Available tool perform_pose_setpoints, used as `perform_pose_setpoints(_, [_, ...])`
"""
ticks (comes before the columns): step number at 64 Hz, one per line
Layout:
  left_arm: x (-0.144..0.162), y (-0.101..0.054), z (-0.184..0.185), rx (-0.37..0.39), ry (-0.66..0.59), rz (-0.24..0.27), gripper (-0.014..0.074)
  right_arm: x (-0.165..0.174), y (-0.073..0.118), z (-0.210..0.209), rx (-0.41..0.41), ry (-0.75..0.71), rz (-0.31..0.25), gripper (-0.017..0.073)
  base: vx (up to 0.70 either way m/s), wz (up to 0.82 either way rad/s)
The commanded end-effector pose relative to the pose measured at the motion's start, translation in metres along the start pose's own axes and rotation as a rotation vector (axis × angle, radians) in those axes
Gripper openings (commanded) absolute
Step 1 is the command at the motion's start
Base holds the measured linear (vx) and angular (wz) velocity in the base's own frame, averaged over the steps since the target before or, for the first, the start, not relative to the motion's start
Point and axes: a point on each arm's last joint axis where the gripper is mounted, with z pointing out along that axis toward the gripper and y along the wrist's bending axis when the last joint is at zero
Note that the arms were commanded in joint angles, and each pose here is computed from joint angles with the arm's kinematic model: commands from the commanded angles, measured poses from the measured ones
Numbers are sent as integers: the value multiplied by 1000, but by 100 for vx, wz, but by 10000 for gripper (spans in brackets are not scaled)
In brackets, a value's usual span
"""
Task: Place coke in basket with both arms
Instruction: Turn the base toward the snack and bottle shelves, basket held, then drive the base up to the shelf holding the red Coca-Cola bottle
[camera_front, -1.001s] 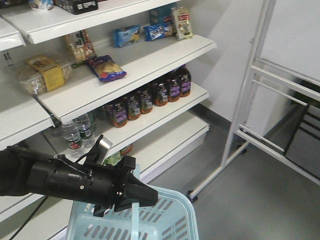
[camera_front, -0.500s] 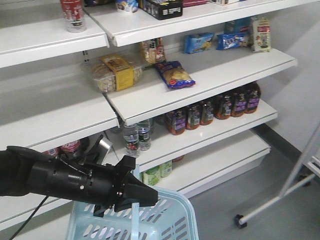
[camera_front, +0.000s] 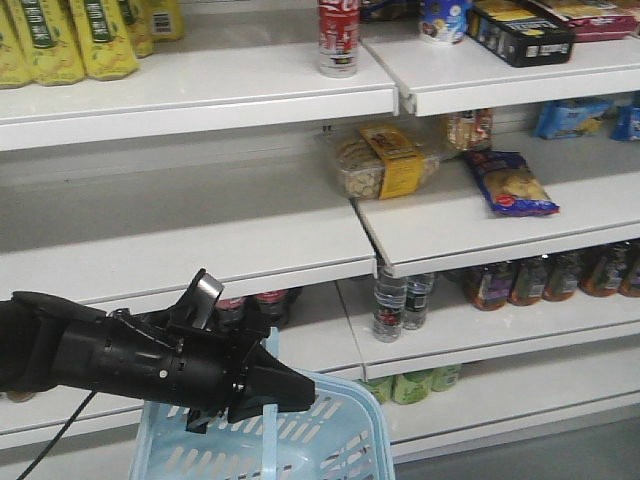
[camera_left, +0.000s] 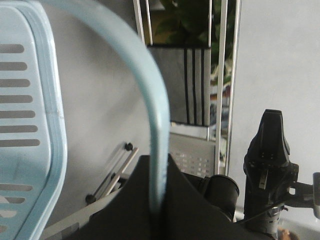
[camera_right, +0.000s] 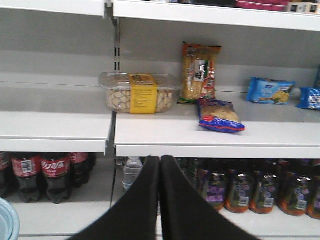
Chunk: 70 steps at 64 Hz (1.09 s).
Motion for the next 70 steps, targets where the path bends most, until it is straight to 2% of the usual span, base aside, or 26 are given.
perform_pose_setpoints(1, [4,-25,-6,112,9,40,-6,-5,-1,-1,11,-81,-6,-10,11,48])
perform_pose_setpoints(31, [4,-25,-6,112,9,40,-6,-5,-1,-1,11,-81,-6,-10,8,33])
perform_pose_setpoints(70, [4,-25,-6,112,9,40,-6,-5,-1,-1,11,-81,-6,-10,6,14])
